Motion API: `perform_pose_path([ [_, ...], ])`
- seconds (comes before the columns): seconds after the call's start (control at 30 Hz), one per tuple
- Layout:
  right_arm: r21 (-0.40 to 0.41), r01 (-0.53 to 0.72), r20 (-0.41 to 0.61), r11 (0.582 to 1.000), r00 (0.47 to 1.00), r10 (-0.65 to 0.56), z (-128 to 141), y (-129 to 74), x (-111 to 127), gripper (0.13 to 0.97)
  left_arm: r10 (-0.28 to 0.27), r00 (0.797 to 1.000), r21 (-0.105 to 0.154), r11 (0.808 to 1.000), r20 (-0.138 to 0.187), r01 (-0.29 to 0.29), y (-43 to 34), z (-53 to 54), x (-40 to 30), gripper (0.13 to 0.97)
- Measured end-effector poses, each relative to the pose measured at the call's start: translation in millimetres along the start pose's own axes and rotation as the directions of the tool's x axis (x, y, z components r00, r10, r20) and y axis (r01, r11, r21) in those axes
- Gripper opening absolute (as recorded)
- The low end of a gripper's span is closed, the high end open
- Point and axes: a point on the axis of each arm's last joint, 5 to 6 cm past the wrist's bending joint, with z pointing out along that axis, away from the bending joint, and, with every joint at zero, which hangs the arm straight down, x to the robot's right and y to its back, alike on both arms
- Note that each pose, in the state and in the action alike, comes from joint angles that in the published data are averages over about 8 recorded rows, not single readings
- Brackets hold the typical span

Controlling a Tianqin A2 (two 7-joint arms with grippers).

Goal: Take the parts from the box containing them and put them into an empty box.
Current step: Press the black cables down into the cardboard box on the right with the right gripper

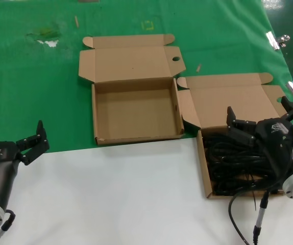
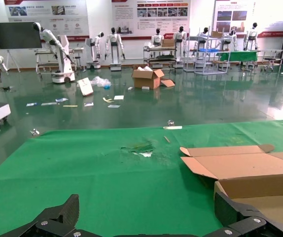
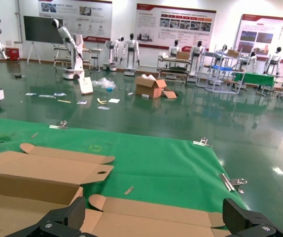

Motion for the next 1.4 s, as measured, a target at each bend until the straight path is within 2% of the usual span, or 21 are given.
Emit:
perform_pose_path([
  [1.4,0.000,0.000,0.000,1.000,1.000,0.000,0.0,0.0,0.0,0.966,0.000,1.000,0.000,1.000,0.000,0.000,0.0,0.0,0.0,0.966],
])
